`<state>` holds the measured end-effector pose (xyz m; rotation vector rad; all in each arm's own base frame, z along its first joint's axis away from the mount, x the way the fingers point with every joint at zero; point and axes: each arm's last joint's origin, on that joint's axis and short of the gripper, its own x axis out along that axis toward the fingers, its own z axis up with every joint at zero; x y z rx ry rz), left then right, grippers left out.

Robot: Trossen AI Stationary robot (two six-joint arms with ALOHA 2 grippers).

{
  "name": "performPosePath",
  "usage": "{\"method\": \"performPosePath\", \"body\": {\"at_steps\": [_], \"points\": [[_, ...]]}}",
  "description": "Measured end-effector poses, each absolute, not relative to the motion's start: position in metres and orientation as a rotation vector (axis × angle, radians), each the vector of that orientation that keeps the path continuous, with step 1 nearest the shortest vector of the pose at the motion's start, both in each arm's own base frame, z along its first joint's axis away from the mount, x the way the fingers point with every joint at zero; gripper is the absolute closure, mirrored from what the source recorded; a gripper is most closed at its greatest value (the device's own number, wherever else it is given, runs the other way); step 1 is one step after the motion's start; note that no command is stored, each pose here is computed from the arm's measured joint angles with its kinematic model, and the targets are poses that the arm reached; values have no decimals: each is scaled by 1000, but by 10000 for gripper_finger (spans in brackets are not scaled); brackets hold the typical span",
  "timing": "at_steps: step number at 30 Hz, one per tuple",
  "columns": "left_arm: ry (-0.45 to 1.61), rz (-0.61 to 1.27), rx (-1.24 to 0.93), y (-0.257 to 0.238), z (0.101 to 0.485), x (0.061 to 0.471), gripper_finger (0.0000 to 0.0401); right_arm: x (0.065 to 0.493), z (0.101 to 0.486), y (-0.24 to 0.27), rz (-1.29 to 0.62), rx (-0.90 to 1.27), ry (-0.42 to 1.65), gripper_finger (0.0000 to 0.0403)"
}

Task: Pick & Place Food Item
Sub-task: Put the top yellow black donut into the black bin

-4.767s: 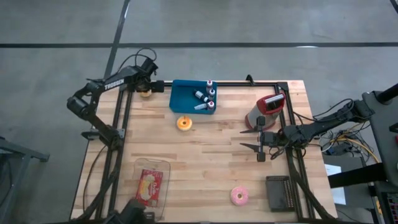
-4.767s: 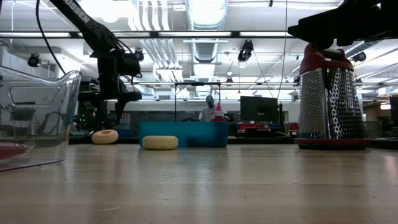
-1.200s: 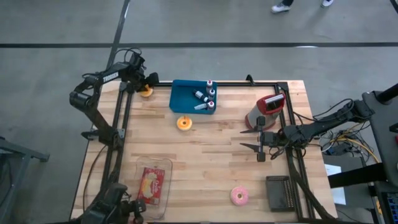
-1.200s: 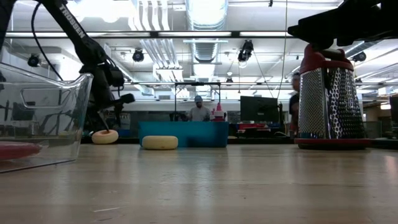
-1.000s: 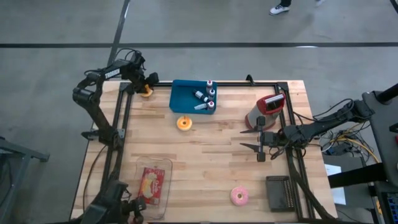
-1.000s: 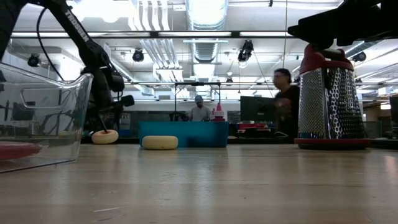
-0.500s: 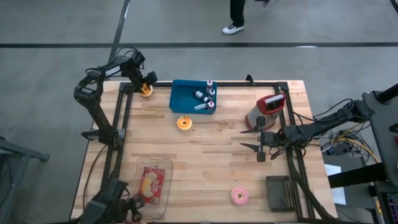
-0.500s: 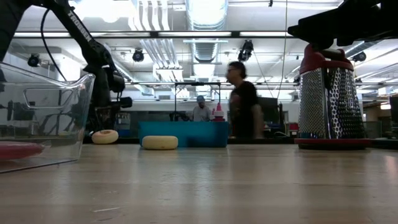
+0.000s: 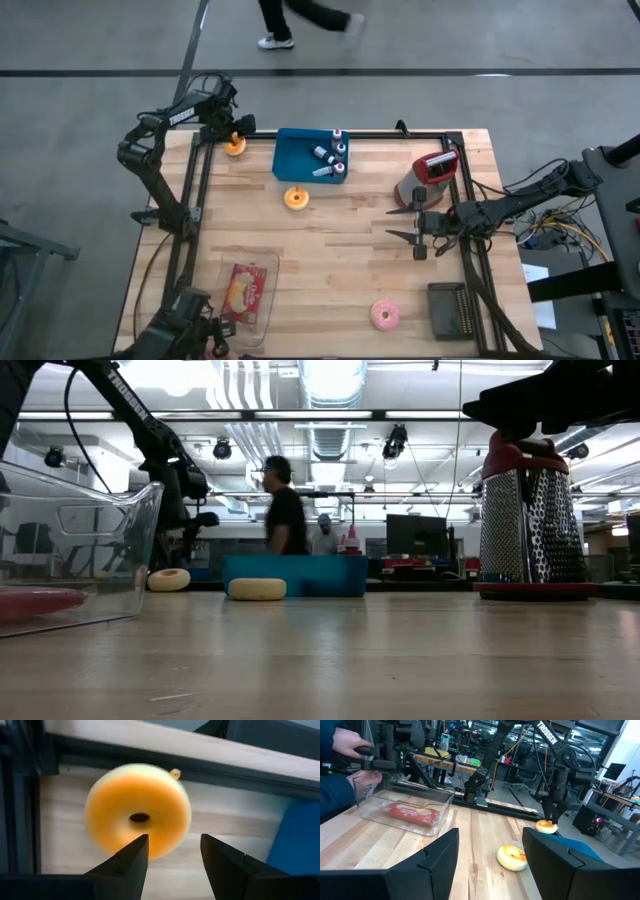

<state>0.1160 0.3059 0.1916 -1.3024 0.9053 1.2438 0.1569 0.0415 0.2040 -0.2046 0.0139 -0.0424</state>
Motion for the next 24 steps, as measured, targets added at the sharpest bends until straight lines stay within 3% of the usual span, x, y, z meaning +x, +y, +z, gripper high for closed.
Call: {"method": "performPosePath", "body": {"at_steps": [7, 16, 24], "points": [[834, 1177, -1194, 312, 194, 129, 217, 157, 204, 41, -43, -205, 14, 186], [835, 1160, -1219, 307, 194, 138, 217, 157, 204, 42, -42, -205, 14, 186], [859, 1236, -1132, 310, 194, 136, 217, 157, 204, 41, -42, -205, 14, 186]]}}
